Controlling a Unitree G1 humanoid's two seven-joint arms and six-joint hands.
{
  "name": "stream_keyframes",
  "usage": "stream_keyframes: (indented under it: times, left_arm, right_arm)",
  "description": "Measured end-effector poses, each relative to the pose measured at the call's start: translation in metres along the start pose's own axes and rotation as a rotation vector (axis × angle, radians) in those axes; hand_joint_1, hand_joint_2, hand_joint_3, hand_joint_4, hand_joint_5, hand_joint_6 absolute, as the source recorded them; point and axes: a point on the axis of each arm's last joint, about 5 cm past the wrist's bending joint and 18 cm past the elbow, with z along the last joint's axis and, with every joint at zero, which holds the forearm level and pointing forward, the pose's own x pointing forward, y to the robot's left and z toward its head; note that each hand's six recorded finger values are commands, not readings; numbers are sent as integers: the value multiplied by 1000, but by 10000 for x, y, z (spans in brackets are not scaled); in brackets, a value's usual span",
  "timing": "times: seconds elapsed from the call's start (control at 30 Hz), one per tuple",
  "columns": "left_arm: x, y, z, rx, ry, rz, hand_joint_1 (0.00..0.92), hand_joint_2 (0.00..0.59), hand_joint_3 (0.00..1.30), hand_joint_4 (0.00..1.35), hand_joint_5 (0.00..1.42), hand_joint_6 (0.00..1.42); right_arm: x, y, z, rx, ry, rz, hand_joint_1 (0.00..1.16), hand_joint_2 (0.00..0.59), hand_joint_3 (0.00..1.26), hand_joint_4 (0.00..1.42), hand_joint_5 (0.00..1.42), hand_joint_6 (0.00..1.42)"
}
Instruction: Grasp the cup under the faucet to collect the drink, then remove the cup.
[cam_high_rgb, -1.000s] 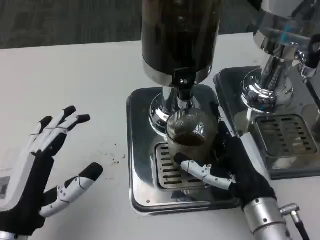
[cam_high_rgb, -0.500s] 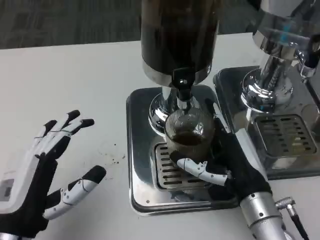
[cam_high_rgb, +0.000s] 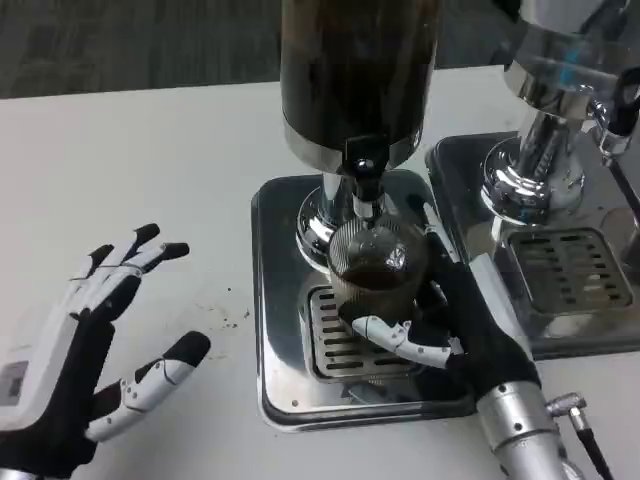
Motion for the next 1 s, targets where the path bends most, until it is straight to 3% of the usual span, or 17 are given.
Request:
stream_keyframes:
  times: [0.3, 0.47, 1.0]
  left_arm:
    - [-13, 0, -5, 0, 13, 15, 0, 174, 282, 102, 216, 75]
    - [-13, -2, -4, -1, 14, 15, 0, 175, 282, 102, 216, 82]
    - [-7, -9, -1, -27, 23, 17, 0, 209, 281, 102, 229, 89]
  right_arm:
    - [25, 5, 10, 2, -7, -21, 964, 216, 395, 500, 366, 481]
    - [27, 24, 8, 6, -3, -43, 1008, 189, 470, 537, 412, 537]
    - [22, 76, -3, 5, -20, -99, 1058, 145, 552, 610, 580, 708]
